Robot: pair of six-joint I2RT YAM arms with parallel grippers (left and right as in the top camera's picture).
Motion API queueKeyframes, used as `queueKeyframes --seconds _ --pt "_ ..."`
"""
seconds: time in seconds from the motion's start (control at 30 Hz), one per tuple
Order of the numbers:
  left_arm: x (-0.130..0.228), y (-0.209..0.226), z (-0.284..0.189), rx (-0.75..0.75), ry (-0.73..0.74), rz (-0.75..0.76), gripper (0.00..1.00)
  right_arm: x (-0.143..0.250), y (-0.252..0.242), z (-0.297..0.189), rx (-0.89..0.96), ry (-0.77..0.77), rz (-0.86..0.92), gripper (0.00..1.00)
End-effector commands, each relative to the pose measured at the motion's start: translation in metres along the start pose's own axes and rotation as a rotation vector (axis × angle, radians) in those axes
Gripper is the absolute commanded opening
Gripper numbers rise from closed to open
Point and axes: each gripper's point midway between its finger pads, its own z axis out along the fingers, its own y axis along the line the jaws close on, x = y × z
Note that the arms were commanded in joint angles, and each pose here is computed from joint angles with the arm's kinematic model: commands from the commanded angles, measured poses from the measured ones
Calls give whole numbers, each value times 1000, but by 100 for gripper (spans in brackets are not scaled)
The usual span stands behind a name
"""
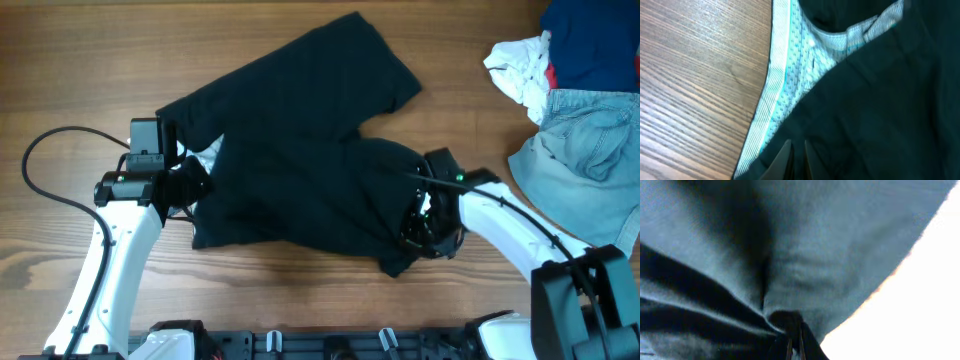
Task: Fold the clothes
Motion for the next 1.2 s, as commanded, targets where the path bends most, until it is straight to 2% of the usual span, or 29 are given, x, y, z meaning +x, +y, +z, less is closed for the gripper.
queueKeyframes --seconds 0.0,0.13,0.2,0.23,0.33,0.4,0.67,0.97,1.03,1.17 --pt "-4 2 -5 2 -20 -7 5 -31 -1 -48 137 -140 -159 4" --pt "-2 3 -5 -3 -13 -7 4 -56 -25 -89 383 -232 -188 4" --pt "-1 3 -5 -4 -11 -7 4 -64 -28 -93 430 -249 -207 6" --pt "-1 3 -5 -4 -10 -7 4 -66 -30 -92 445 -250 -209 17" --pt "-1 3 -5 -4 -11 -7 4 -71 -38 -89 502 -242 -202 58" --pt "-1 3 -5 -4 -11 -7 4 -72 -40 -87 492 -239 -155 67" --pt "-1 3 -5 -4 -9 -7 4 -47 4 -76 142 -116 -39 71" --pt "0 3 -5 1 -4 -7 5 -26 7 -89 57 -130 151 72" --pt "0 3 -5 1 -4 -7 5 -17 11 -99 6 -151 193 70" --pt "0 2 -5 1 -4 -7 5 -2 9 -119 -55 -206 285 58"
